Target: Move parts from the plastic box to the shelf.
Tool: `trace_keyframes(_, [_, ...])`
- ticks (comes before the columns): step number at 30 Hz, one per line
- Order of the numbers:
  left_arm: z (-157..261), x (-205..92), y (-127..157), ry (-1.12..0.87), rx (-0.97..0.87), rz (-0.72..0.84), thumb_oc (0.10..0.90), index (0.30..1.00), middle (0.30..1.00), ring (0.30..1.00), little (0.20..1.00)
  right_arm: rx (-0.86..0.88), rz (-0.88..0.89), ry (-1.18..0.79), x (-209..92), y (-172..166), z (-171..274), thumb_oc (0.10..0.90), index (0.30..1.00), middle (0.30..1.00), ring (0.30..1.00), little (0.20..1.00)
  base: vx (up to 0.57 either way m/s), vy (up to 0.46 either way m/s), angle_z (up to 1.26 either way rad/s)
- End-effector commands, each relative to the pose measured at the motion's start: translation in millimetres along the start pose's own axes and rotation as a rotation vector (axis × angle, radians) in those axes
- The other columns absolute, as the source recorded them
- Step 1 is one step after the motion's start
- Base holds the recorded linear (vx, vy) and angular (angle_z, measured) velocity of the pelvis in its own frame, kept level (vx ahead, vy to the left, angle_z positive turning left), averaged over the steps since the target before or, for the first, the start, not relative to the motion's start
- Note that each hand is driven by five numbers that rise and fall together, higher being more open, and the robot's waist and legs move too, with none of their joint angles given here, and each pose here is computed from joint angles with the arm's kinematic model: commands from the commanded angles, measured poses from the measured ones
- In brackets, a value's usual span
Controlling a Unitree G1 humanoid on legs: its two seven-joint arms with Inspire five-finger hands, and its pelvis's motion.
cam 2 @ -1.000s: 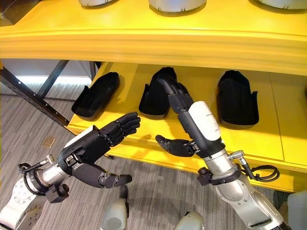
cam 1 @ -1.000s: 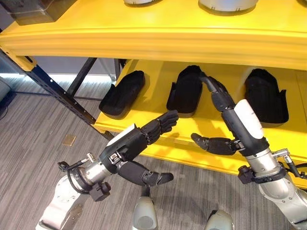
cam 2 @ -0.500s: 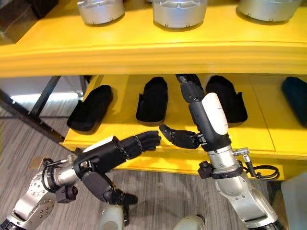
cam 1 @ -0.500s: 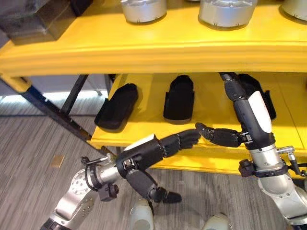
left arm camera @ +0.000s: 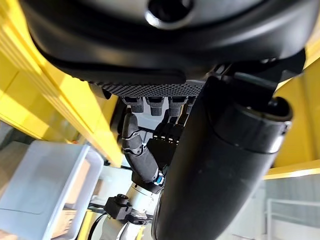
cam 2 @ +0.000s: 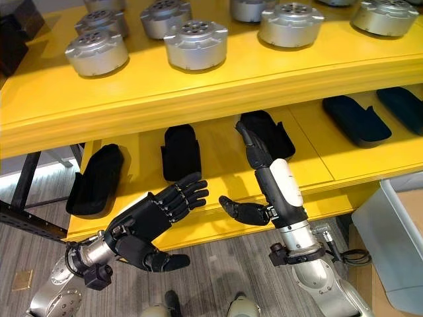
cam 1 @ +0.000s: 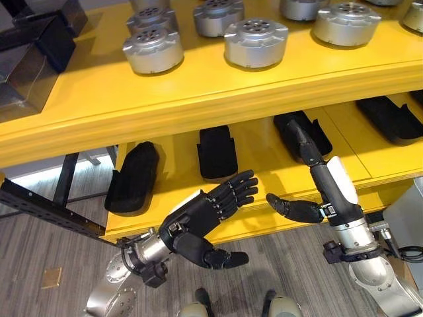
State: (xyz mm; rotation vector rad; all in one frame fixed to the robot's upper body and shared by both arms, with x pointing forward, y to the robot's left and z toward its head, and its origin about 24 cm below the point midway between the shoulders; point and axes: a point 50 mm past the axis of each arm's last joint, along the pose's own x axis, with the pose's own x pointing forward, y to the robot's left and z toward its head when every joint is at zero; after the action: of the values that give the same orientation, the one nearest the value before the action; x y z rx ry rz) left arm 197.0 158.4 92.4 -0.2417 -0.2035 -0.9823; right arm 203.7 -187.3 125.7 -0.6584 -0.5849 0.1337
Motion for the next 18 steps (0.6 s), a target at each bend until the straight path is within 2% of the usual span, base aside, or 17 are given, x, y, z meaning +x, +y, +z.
trace_keyframes(1, [19,15,-6,-0.067,0.096,-0.088,0.9,1.0,1.0,1.0,1.0,0.031,-0.103,-0.205,20,-12,30,0.9,1.0,1.0,1.0,1.0,-0.03,-0.074,-0.04])
trace_keyframes(6, [12,14,-8,-0.031,0.076,-0.062,0.9,1.0,1.0,1.0,1.0,0.043,-0.036,-0.188,23,-7,25,0.9,1.0,1.0,1.0,1.0,-0.02,0.048,-0.14])
trace_keyframes(12, [18,22,-9,-0.083,0.109,-0.078,0.9,1.0,1.0,1.0,1.0,-0.01,0.054,-0.236,31,-14,31,0.9,1.0,1.0,1.0,1.0,-0.06,0.285,-0.3])
trace_keyframes(18, [20,27,-6,-0.113,0.137,-0.045,0.9,1.0,1.0,1.0,1.0,-0.054,0.087,-0.252,29,-24,26,0.9,1.0,1.0,1.0,1.0,-0.16,0.608,0.07])
